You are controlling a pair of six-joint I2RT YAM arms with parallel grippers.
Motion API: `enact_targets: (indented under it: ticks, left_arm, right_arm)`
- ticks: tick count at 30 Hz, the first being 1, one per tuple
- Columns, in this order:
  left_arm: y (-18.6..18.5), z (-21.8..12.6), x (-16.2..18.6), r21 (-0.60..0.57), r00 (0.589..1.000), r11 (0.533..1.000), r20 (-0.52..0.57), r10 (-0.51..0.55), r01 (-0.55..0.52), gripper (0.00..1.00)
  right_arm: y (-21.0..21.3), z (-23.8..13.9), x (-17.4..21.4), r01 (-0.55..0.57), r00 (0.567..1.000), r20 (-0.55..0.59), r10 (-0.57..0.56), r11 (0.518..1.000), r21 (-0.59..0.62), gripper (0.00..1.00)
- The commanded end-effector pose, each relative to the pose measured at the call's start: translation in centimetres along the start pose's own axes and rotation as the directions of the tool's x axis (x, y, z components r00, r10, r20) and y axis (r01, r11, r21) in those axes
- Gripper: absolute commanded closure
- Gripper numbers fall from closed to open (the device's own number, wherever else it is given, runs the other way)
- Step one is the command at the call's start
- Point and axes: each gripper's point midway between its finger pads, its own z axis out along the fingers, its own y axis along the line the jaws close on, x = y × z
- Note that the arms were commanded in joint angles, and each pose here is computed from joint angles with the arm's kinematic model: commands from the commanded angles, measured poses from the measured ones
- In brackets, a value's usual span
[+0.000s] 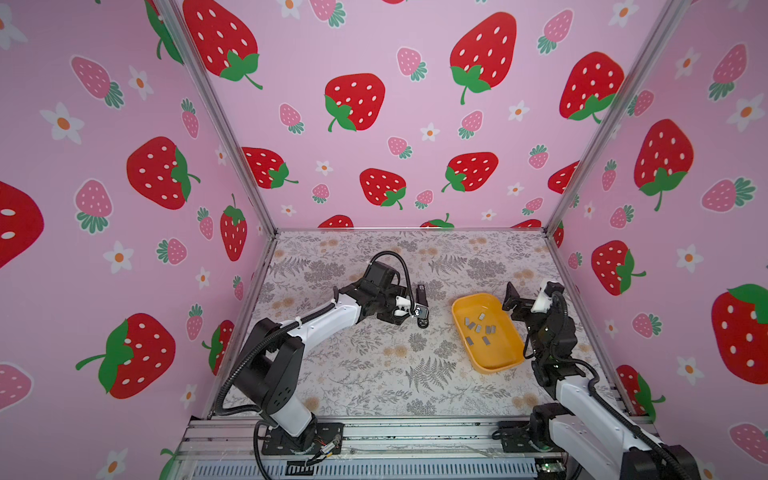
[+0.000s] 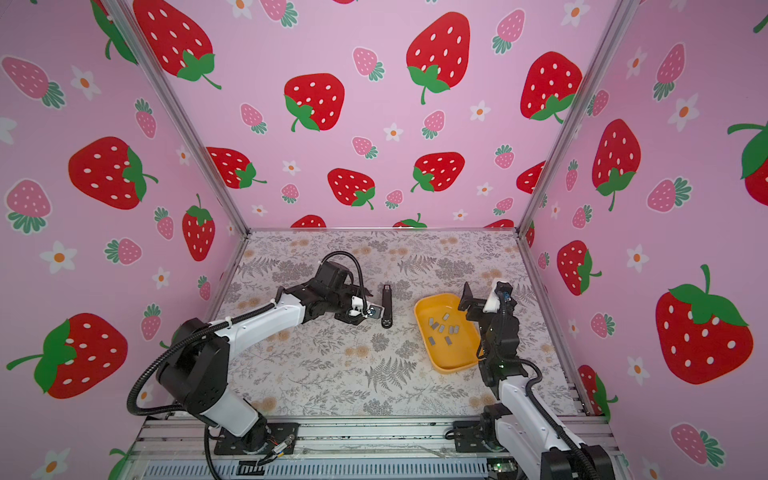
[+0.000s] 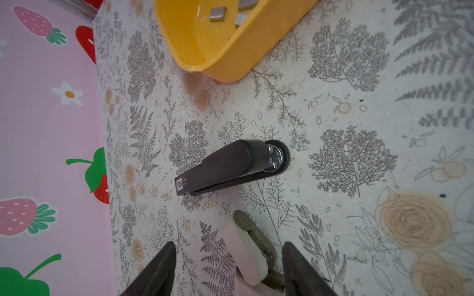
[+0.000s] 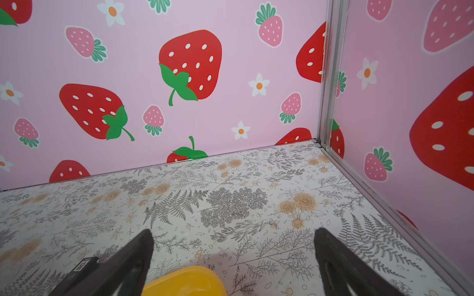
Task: Load the staples into the stapler
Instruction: 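Reach the left gripper toward the black stapler while the right arm rises, then lower the left gripper and close it on the black stapler's end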
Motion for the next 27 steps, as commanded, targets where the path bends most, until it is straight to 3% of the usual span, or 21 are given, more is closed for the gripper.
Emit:
enact_targets:
  ticks: [1, 7, 18, 27]
  left_arm:
    - [0.2, 1.1, -0.6, 0.042, 0.991, 0.991, -0.001, 0.131, -0.131, 0.33]
    - [1.2, 3.3, -2.0, 0.06, 0.973, 0.971, 0.011, 0.232, -0.233, 0.35]
    - [1.2, 6.9, -1.5, 0.164, 0.937, 0.933, -0.085, 0.337, -0.321, 0.41]
    - [1.2, 8.9, -2.9, 0.224, 0.91, 0.892, -0.049, 0.413, -0.392, 0.46]
  right_arm:
    - [0.4, 0.0, -1.7, -0.005, 0.998, 0.066, 0.006, 1.0, -0.024, 0.01]
    - [0.3, 0.8, -1.0, -0.005, 0.999, 0.044, 0.006, 1.0, -0.014, 0.01]
    - [0.3, 1.0, -0.8, -0.001, 0.999, 0.033, 0.002, 1.0, -0.016, 0.01]
    - [0.3, 1.1, -0.7, -0.001, 1.0, 0.03, 0.001, 1.0, -0.01, 0.01]
